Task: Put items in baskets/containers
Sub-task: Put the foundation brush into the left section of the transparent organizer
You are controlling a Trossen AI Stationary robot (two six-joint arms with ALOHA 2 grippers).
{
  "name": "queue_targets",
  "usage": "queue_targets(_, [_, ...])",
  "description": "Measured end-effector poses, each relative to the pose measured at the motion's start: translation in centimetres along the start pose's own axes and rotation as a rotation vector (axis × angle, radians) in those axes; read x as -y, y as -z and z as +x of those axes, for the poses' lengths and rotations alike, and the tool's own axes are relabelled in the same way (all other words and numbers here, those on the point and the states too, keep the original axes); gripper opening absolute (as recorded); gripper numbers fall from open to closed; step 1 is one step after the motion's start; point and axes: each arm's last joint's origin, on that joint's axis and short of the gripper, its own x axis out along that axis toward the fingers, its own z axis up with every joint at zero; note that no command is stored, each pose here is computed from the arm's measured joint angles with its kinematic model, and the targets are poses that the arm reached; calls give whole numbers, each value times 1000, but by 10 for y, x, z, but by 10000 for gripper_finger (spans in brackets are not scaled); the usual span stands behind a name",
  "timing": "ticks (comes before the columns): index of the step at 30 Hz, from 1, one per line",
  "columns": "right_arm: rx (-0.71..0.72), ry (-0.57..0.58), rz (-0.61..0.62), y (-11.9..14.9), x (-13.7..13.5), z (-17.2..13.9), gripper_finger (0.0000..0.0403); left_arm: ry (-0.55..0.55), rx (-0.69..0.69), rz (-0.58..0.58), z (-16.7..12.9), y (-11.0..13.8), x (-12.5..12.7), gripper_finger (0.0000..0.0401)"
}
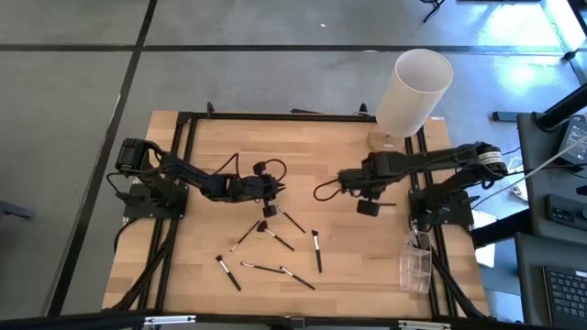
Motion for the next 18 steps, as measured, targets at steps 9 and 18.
queue_targets(9, [-37,-68,-44,6,-3,43,153,24,-34,-30,-3,4,8,32])
queue_targets(18, [-40,-171,-137,20,-13,89,165,5,-25,-31,-4,4,10,32])
